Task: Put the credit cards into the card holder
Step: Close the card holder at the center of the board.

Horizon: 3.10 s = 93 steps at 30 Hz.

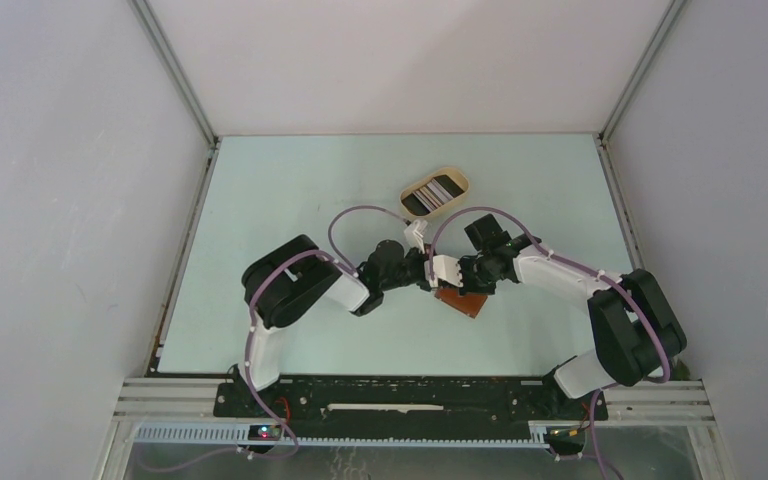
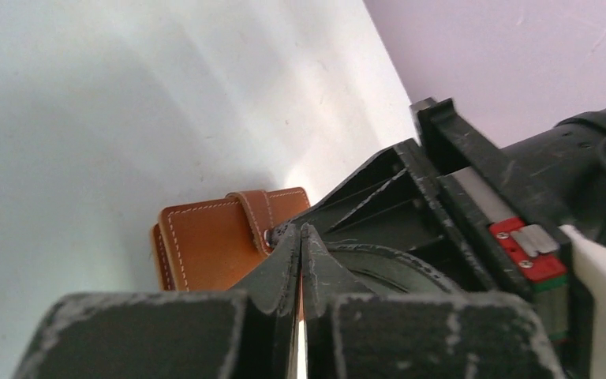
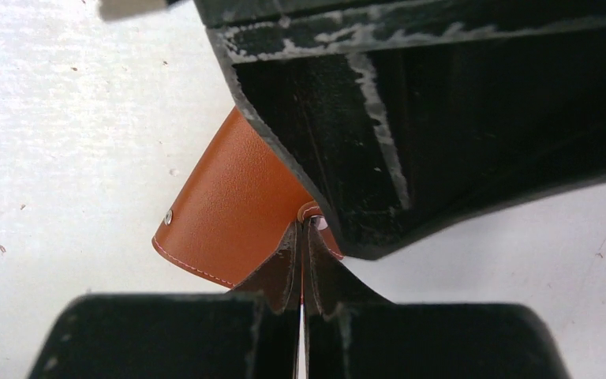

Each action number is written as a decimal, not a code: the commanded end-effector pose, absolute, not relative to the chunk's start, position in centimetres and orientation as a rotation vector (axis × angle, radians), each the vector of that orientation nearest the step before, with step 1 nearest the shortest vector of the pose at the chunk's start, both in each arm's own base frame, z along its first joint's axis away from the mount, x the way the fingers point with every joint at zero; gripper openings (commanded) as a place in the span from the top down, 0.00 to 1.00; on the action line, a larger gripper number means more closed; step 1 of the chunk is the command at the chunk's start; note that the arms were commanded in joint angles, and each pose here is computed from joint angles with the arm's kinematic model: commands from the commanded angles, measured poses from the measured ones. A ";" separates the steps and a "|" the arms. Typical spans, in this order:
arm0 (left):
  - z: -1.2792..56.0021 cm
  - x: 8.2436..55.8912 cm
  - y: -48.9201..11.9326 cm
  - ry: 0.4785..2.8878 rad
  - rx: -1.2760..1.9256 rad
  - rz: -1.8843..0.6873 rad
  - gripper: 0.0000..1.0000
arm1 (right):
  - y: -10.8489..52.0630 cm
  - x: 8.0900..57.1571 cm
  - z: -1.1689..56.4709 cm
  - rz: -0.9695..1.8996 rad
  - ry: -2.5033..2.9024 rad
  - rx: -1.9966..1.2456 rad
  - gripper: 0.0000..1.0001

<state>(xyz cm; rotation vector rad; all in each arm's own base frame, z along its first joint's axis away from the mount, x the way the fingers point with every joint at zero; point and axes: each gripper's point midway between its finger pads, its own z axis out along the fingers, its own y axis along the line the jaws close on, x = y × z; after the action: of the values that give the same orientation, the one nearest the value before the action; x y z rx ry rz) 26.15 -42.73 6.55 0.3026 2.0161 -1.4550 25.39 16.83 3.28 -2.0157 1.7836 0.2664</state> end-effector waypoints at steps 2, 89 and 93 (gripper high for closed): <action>8.6 26.3 -43.3 1.935 0.287 -1.575 0.98 | 16.7 23.7 1.3 0.355 1.828 -2.062 1.00; -1.0 26.0 -41.5 2.370 0.287 -1.131 1.00 | 17.3 24.8 5.2 0.432 1.824 -1.880 0.73; -0.8 25.9 -41.5 2.365 0.291 -1.139 1.00 | 17.6 25.0 5.1 0.420 1.825 -1.882 0.75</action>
<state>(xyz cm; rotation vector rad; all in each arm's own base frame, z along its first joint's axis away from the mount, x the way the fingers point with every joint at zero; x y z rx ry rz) 27.28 -43.99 3.54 0.2540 2.2046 -1.2972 24.49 17.02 5.06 -1.8976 1.8367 0.4322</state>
